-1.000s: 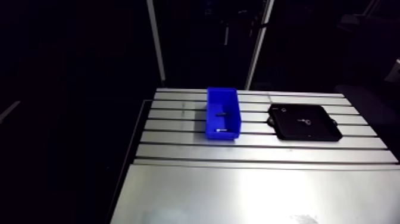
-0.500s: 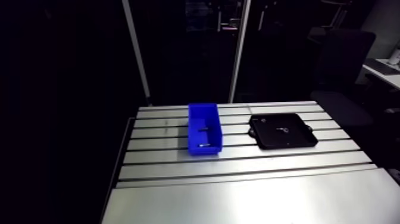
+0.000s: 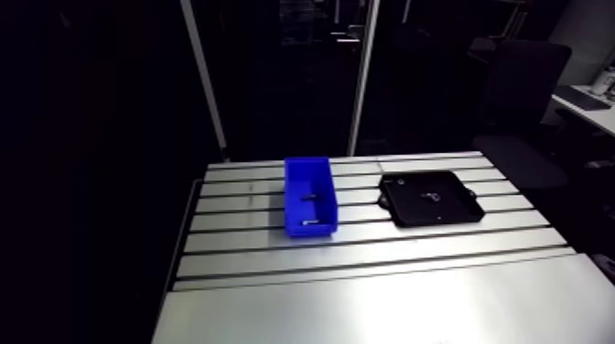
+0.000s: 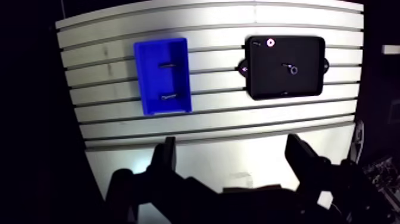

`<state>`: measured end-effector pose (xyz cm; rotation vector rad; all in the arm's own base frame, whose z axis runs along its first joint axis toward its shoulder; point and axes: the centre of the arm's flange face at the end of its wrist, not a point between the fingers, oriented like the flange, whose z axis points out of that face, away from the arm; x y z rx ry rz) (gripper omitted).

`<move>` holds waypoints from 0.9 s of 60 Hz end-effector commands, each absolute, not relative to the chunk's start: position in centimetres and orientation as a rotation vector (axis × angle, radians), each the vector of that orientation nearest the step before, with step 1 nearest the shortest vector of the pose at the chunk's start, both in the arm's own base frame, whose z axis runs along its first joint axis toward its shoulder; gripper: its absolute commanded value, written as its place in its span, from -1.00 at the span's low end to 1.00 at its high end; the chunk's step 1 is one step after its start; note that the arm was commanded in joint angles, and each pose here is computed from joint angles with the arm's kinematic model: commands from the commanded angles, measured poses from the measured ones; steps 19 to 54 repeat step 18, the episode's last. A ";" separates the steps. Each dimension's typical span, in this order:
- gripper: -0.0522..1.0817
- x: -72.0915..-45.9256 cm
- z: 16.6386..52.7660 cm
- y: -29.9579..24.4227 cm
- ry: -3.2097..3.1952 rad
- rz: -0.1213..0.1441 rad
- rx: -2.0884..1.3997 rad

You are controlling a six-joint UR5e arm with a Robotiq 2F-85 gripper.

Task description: Pick up the M10 bolt from the tray and put it into the blue bin.

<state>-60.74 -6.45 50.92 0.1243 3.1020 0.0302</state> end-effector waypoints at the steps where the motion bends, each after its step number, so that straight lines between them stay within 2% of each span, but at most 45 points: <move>1: -0.90 -60.8 50.5 -6.5 3.094 0.030 0.124; 54: -0.90 -60.5 50.6 -6.6 3.094 0.027 0.124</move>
